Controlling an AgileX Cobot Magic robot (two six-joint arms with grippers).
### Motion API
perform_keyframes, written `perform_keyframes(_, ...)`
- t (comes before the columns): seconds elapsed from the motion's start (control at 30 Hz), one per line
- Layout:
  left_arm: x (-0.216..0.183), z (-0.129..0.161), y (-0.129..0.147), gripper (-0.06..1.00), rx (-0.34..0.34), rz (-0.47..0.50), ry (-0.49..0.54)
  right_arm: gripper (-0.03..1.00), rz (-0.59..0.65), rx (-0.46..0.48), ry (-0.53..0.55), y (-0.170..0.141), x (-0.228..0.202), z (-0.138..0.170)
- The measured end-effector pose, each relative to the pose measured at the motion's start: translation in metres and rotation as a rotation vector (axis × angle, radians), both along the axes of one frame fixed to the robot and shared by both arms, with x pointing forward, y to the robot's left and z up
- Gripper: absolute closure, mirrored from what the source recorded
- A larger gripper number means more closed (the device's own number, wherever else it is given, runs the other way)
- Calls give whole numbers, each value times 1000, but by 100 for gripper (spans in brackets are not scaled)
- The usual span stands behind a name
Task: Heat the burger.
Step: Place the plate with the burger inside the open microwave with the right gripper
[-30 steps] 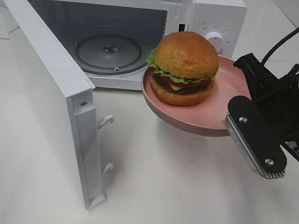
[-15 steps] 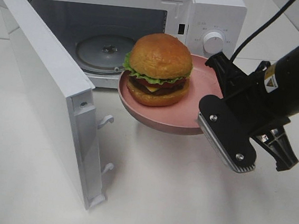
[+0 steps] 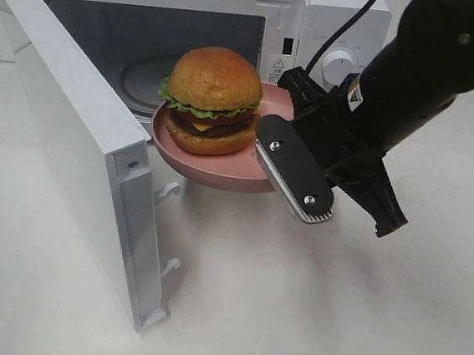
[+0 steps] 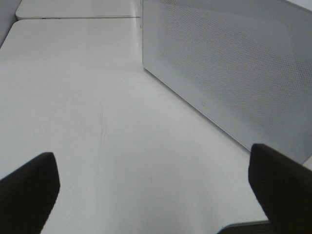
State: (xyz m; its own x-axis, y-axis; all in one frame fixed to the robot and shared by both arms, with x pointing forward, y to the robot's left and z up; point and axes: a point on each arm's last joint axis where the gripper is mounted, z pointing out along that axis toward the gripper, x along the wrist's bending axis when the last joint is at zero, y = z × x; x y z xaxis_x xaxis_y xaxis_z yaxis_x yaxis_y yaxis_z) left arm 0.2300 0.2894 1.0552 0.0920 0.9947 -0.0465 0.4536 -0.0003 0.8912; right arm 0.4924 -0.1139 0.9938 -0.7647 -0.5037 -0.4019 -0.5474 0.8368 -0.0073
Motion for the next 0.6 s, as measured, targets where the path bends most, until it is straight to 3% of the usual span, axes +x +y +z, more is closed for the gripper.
perform_keyframes(0.6, 0, 0, 0, -3, 0, 0, 0, 91, -2, -27, 62, 33, 38, -7)
